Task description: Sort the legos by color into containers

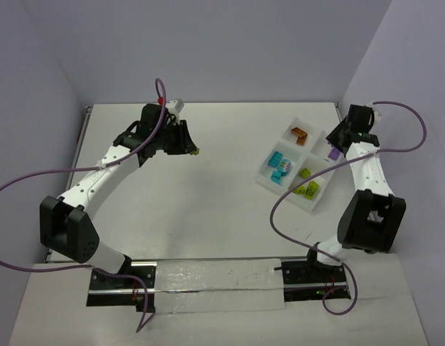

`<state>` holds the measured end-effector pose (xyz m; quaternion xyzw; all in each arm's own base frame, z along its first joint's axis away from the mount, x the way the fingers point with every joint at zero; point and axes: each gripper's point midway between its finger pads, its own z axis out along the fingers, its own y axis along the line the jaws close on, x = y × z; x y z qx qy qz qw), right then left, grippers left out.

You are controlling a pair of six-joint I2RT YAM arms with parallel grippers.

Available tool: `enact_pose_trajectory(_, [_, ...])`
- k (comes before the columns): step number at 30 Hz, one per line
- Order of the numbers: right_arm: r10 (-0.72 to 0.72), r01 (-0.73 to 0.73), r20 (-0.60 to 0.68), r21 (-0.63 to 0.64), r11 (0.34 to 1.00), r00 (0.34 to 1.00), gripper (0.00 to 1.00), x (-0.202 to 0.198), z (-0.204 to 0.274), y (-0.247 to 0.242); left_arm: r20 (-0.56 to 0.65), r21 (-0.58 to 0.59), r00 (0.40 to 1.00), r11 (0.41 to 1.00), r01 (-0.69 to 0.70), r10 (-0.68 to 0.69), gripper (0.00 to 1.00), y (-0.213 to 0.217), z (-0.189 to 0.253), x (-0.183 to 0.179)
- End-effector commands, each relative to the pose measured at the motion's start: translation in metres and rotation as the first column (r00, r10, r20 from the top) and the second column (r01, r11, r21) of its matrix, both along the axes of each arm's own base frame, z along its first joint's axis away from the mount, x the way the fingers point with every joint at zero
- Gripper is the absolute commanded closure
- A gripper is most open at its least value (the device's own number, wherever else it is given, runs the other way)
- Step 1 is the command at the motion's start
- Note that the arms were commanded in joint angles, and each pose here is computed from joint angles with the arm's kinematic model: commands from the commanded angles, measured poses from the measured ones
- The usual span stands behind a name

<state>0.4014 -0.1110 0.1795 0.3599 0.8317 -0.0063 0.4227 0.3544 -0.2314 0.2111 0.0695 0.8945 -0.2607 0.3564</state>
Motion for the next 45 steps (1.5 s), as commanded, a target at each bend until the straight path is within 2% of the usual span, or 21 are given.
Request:
enact_pose_trajectory(1, [-0.026, 0.025, -0.025, -0.041, 0.999, 0.999, 1.0, 0.015, -0.005, -0.02, 0.035, 0.006, 0.999, 1.0, 0.03, -0.03, 1.0, -0.007, 0.014, 0.006])
enact_pose_trajectory(4, [-0.04, 0.038, -0.037, -0.032, 0.999, 0.999, 1.0, 0.022, -0.014, -0.024, 0.032, 0.022, 0.999, 1.0, 0.022, -0.022, 1.0, -0.004, 0.012, 0.006])
enact_pose_trajectory(6, [-0.032, 0.031, -0.038, -0.021, 0.999, 0.999, 0.94, 0.028, -0.018, -0.023, 0.032, 0.024, 0.999, 1.0, 0.018, -0.018, 1.0, -0.003, 0.011, 0.006])
enact_pose_trajectory(8, [-0.029, 0.028, -0.043, -0.012, 1.0, 0.999, 0.74, 0.031, -0.023, -0.023, 0.029, 0.024, 0.999, 1.0, 0.015, -0.015, 1.0, -0.003, 0.01, 0.007])
enact_pose_trajectory(10, [-0.023, 0.023, -0.028, -0.01, 1.0, 0.999, 0.48, 0.035, -0.022, -0.022, 0.02, 0.024, 1.0, 1.0, 0.012, -0.012, 1.0, -0.003, 0.009, 0.007])
enact_pose_trajectory(12, [-0.014, 0.014, -0.012, -0.004, 1.0, 1.0, 0.31, 0.037, -0.021, -0.02, 0.013, 0.019, 1.0, 1.0, 0.011, -0.011, 1.0, -0.004, 0.009, 0.006])
enact_pose_trajectory(15, [0.007, -0.007, 0.023, -0.004, 1.0, 1.0, 0.26, 0.039, -0.008, -0.017, 0.016, 0.003, 1.0, 1.0, 0.015, -0.015, 1.0, -0.005, 0.013, 0.003])
enact_pose_trajectory(18, [0.046, -0.045, 0.072, -0.005, 0.999, 0.996, 0.25, 0.039, 0.01, -0.007, 0.023, -0.01, 1.0, 1.0, 0.015, -0.015, 1.0, -0.005, 0.019, 0.001])
enact_pose_trajectory(23, [0.227, -0.216, 0.196, -0.073, 0.974, 0.954, 0.26, 0.037, 0.062, 0.037, 0.031, -0.033, 0.999, 0.999, 0.033, -0.032, 1.0, -0.009, 0.028, -0.001])
enact_pose_trajectory(25, [0.396, -0.374, 0.282, -0.132, 0.918, 0.874, 0.28, 0.034, 0.095, 0.082, 0.034, -0.064, 0.998, 0.996, 0.061, -0.059, 1.0, -0.015, 0.033, -0.004])
enact_pose_trajectory(27, [0.556, -0.519, 0.297, -0.198, 0.831, 0.776, 0.31, 0.029, 0.109, 0.129, 0.034, -0.087, 0.996, 0.993, 0.081, -0.079, 1.0, -0.019, 0.037, -0.006])
enact_pose_trajectory(30, [0.764, -0.729, 0.291, -0.242, 0.641, 0.575, 0.32, 0.006, 0.117, 0.218, 0.033, -0.129, 0.993, 0.985, 0.113, -0.109, 1.0, -0.027, 0.043, -0.01])
enact_pose_trajectory(31, [0.794, -0.761, 0.29, -0.245, 0.601, 0.534, 0.32, 0.001, 0.117, 0.232, 0.036, -0.14, 0.993, 0.983, 0.119, -0.115, 1.0, -0.028, 0.045, -0.011])
enact_pose_trajectory(33, [0.864, -0.844, 0.29, -0.237, 0.481, 0.411, 0.33, -0.018, 0.115, 0.271, 0.036, -0.16, 0.991, 0.978, 0.134, -0.13, 1.0, -0.032, 0.049, -0.013])
enact_pose_trajectory(37, [0.944, -0.932, 0.238, -0.229, 0.281, 0.226, 0.33, -0.048, 0.1, 0.316, 0.029, -0.207, 0.985, 0.963, 0.171, -0.169, 1.0, -0.04, 0.058, -0.019])
enact_pose_trajectory(39, [0.964, -0.95, 0.207, -0.228, 0.214, 0.167, 0.31, -0.054, 0.097, 0.327, 0.017, -0.232, 0.98, 0.952, 0.198, -0.2, 1.0, -0.045, 0.06, -0.025])
enact_pose_trajectory(40, [0.977, -0.956, 0.175, -0.247, 0.159, 0.118, 0.3, -0.06, 0.092, 0.334, 0.008, -0.252, 0.975, 0.943, 0.216, -0.221, 1.0, -0.048, 0.06, -0.03])
enact_pose_trajectory(43, [0.993, -0.944, 0.118, -0.329, 0.03, -0.009, 0.3, -0.077, 0.083, 0.351, 0.018, -0.3, 0.962, 0.917, 0.265, -0.272, 1.0, -0.054, 0.067, -0.041])
enact_pose_trajectory(45, [0.997, -0.875, 0.042, -0.482, -0.038, -0.066, 0.26, -0.086, 0.08, 0.36, 0.002, -0.312, 0.949, 0.901, 0.301, -0.316, 1.0, -0.058, 0.067, -0.046])
